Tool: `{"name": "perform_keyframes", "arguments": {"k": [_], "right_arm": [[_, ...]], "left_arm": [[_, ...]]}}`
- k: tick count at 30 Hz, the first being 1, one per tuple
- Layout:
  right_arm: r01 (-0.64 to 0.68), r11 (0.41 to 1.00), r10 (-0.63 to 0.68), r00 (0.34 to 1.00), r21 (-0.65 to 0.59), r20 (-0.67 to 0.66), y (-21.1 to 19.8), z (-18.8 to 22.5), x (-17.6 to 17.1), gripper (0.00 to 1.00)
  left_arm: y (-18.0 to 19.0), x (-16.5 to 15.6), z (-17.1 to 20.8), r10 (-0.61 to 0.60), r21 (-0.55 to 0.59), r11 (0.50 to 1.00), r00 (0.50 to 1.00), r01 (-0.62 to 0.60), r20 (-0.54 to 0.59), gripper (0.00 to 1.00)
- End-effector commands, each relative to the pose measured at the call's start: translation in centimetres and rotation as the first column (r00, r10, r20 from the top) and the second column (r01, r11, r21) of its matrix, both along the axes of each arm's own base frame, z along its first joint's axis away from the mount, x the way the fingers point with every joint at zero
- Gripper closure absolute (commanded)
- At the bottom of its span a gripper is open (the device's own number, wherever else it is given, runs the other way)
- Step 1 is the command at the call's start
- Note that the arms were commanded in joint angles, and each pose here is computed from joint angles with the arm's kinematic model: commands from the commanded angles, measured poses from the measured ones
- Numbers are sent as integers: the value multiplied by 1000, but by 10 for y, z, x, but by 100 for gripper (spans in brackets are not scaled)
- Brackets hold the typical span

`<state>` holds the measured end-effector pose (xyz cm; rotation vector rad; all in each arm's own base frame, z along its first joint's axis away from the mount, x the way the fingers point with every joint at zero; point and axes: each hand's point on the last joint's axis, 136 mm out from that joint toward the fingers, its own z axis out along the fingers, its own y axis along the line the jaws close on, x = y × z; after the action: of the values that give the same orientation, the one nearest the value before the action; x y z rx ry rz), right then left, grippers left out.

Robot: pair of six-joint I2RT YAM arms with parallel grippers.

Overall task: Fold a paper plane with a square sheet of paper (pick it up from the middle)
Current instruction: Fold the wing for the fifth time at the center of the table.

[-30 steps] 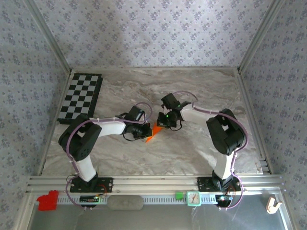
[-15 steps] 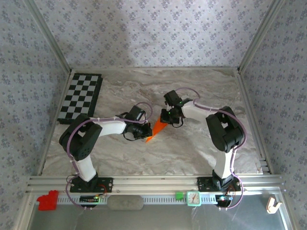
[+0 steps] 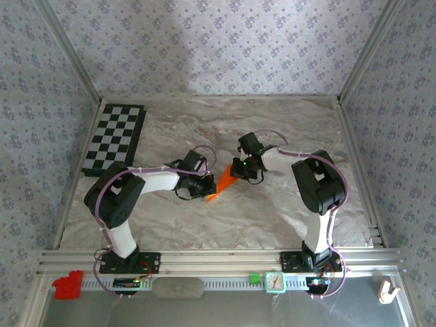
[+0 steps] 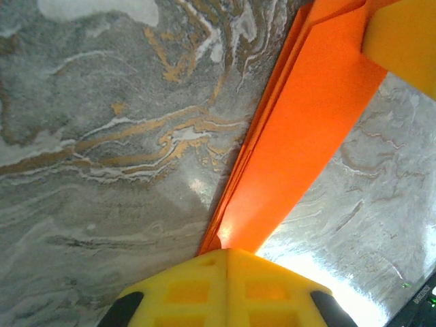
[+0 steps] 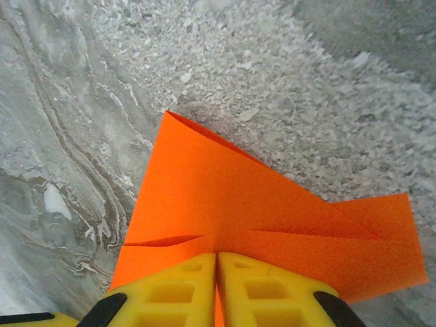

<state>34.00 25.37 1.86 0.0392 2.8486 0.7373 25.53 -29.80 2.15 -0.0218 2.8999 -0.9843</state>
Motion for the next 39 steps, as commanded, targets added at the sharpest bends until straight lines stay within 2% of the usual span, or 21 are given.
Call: {"name": "perform_keyframes", "arguments": {"k": [1, 7, 13, 18, 27, 39], "right_arm": [[-2, 999, 0, 997, -33, -80, -13, -32, -22, 89], [13, 1000, -16, 996, -29, -92, -19, -36, -24, 89], [12, 1000, -13, 997, -17, -79, -18, -31, -20, 89], [1, 1000, -1, 999, 9, -54, -13, -20, -14, 89], [-79, 990, 71, 995, 120, 70, 17, 34, -7, 89], [-52, 988, 57, 998, 142, -28, 29, 11, -31, 90]], "left_arm": [[-15, 6, 18, -12, -69, 997, 999, 14, 31, 100], [-33, 26, 31, -5, -129, 992, 997, 15, 77, 94], [-27, 38, 13, 43, -63, 997, 997, -39, 69, 94], [-15, 32, -6, 70, 21, 997, 997, -70, 27, 98], [-1, 20, -25, 98, 107, 990, 995, -94, -33, 100], [6, 16, -35, 135, 141, 982, 989, -124, -65, 100]]}}
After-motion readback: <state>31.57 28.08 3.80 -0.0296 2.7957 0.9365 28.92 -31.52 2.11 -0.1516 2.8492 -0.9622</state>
